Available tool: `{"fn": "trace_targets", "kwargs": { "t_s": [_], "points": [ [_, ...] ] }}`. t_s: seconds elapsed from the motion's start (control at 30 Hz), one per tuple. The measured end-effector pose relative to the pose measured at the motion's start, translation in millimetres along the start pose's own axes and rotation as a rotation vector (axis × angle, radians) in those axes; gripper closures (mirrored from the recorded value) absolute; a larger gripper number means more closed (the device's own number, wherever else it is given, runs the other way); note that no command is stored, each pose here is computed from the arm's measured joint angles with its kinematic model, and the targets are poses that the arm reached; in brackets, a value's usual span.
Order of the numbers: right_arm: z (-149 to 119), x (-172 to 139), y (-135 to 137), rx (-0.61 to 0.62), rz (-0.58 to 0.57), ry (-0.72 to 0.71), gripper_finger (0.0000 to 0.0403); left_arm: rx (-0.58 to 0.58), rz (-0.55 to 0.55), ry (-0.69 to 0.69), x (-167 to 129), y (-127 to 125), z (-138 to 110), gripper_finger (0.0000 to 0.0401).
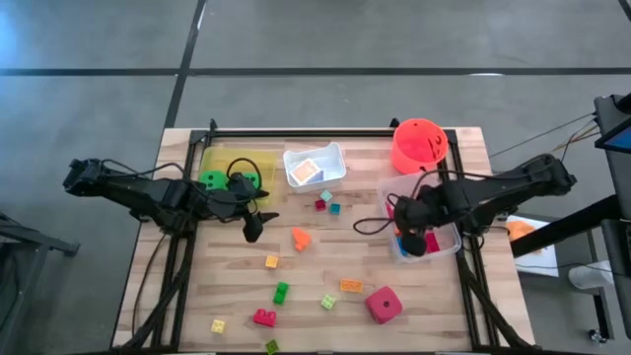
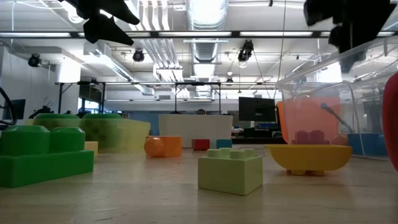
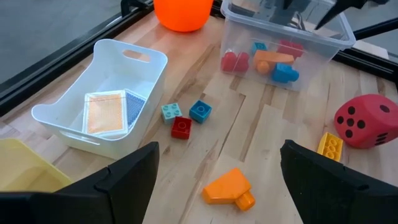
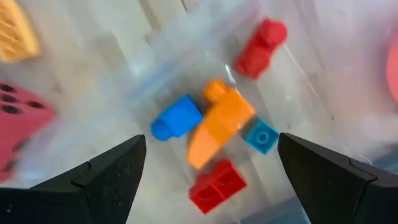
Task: Pick & Place Toys
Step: Put the dark yellow game piece into the transparent bin
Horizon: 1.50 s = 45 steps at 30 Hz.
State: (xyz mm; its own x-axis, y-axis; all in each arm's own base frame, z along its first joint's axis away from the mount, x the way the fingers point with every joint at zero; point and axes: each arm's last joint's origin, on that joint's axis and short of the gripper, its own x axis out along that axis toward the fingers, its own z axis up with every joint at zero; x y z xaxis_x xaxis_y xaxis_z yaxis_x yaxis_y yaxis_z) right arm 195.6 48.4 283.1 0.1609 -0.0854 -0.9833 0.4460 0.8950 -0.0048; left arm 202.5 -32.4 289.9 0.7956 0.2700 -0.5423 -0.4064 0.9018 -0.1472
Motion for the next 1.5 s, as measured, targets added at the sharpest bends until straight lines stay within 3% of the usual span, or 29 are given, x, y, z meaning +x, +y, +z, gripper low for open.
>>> {"fn": "trace_targets", "kwargs": {
  "t_s": [0.3, 0.57, 0.93, 1.5],
  "points": [
    [3.2, -27.5, 34.4, -0.048, 0.028, -0.166, 0.0042, -0.001, 0.002, 0.004, 0.0, 0.2, -0.4, 0.0079],
    [34.2, -16.2, 87.7, -0.307, 0.094, -0.268, 0.0042, 0.0, 0.003, 0.006, 0.0, 0.3, -0.6, 0.0079],
    [59.5, 32.2, 141.7, -0.505, 0.05, -0.152, 0.0042, 0.012, 0.046, 0.089, -0.9, 5.2, -9.1, 0.0079],
    [62.3, 98.3, 180.3, -0.571, 0.117, 0.016, 0.0042, -0.002, 0.068, 0.144, -3.0, 8.8, -14.4, 0.0079]
  ]
}}
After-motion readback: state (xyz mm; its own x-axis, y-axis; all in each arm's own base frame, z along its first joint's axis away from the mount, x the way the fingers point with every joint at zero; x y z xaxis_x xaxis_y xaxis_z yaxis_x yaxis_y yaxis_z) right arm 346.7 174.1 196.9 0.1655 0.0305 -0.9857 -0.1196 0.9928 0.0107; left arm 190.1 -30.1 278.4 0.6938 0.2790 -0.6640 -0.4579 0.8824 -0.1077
